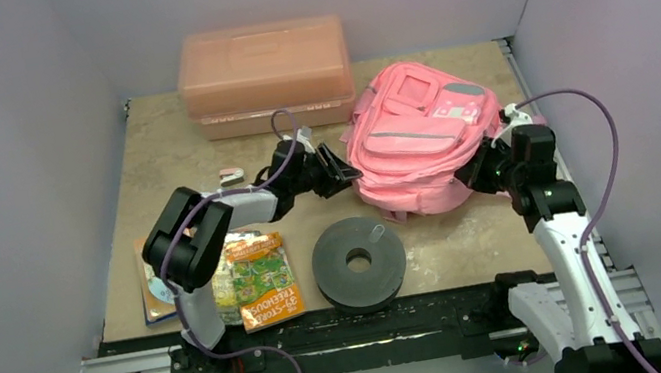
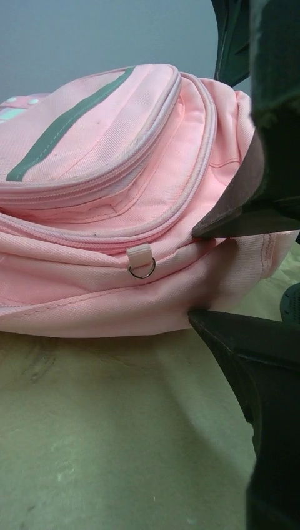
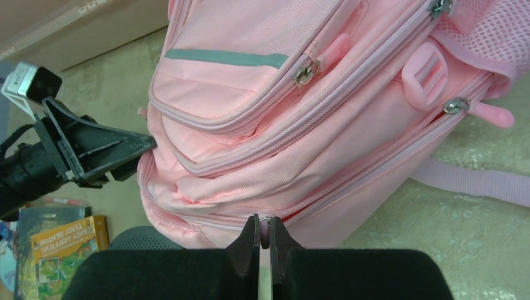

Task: Pack the student bag
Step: Unzip the student bag at the center of the board.

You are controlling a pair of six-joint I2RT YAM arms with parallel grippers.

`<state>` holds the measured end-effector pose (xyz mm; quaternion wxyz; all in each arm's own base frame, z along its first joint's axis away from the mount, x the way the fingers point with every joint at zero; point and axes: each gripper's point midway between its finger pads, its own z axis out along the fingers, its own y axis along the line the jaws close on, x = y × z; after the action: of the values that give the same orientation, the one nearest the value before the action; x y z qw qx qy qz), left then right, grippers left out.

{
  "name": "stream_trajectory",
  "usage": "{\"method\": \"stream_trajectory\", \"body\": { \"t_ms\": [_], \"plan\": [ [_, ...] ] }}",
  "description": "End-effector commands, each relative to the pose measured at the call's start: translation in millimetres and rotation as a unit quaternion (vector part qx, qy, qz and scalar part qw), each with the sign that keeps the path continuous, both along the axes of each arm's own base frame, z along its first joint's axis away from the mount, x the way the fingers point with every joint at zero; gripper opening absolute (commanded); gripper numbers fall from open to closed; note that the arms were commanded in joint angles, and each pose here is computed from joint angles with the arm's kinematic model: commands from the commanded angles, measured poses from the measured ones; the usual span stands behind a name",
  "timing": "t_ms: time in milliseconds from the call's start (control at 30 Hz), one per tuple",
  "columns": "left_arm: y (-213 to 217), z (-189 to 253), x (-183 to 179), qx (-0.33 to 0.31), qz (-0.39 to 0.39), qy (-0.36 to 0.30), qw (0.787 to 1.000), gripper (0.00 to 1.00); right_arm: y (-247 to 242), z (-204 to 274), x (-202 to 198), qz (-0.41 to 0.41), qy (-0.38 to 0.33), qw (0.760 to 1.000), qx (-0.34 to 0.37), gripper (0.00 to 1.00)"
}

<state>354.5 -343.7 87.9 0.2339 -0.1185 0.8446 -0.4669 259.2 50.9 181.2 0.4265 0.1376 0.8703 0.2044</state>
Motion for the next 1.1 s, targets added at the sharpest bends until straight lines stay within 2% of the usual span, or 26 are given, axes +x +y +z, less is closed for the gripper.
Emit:
{"method": "stream_trajectory", "body": {
  "t_ms": [0, 100, 200, 300, 400, 567, 733, 800, 867, 933, 1000, 1067],
  "plan": [
    [-44.7, 46.7, -0.4, -0.107, -0.051, -0.042, 0.992, 0.37, -9.0, 35.9, 4.0, -0.018, -0.038, 0.999, -0.025, 0.00],
    [-57.5, 48.8, -4.8, -0.111, -0.060, -0.045, 0.991, 0.12, -6.0, 30.6, -2.8, -0.018, -0.017, 0.999, -0.019, 0.00],
    [-67.2, 58.8, -4.5, -0.118, -0.064, -0.054, 0.989, 0.01, 7.2, 20.7, -11.3, 0.001, 0.013, 1.000, -0.008, 0.00],
    [-71.9, 71.3, -2.7, -0.132, -0.058, -0.062, 0.988, 0.00, 28.6, 19.0, -21.9, 0.040, 0.023, 0.999, -0.003, 0.00],
    [-76.3, 82.0, -4.1, -0.134, -0.055, -0.074, 0.987, 0.00, 61.2, 29.8, -32.4, 0.105, 0.001, 0.994, 0.015, 0.00],
    [-86.3, 91.4, -17.2, -0.140, -0.068, -0.089, 0.984, 0.00, 107.5, 33.3, -32.3, 0.170, 0.003, 0.985, 0.033, 0.00],
    [-85.3, 99.6, -30.6, -0.159, -0.080, -0.096, 0.979, 0.00, 142.3, 32.5, -13.6, 0.151, 0.038, 0.987, 0.036, 0.00],
    [-77.8, 101.1, -33.1, -0.162, -0.081, -0.098, 0.979, 0.12, 150.1, 26.6, -5.5, 0.141, 0.058, 0.987, 0.043, 0.00],
    [-67.3, 104.5, -39.1, -0.164, -0.083, -0.104, 0.977, 0.30, 146.7, 19.6, 3.1, 0.115, 0.071, 0.990, 0.032, 0.00],
    [-57.5, 105.4, -44.3, -0.165, -0.080, -0.110, 0.977, 0.44, 140.6, 15.8, 10.2, 0.087, 0.072, 0.993, 0.022, 0.00],
    [-49.9, 102.3, -48.0, -0.161, -0.078, -0.111, 0.978, 0.52, 140.3, 17.5, 11.8, 0.070, 0.074, 0.994, 0.036, 0.00],
    [-44.9, 95.7, -51.8, -0.157, -0.082, -0.106, 0.978, 0.53, 134.9, 20.9, 16.2, 0.045, 0.066, 0.996, 0.037, 0.00]
  ]
}}
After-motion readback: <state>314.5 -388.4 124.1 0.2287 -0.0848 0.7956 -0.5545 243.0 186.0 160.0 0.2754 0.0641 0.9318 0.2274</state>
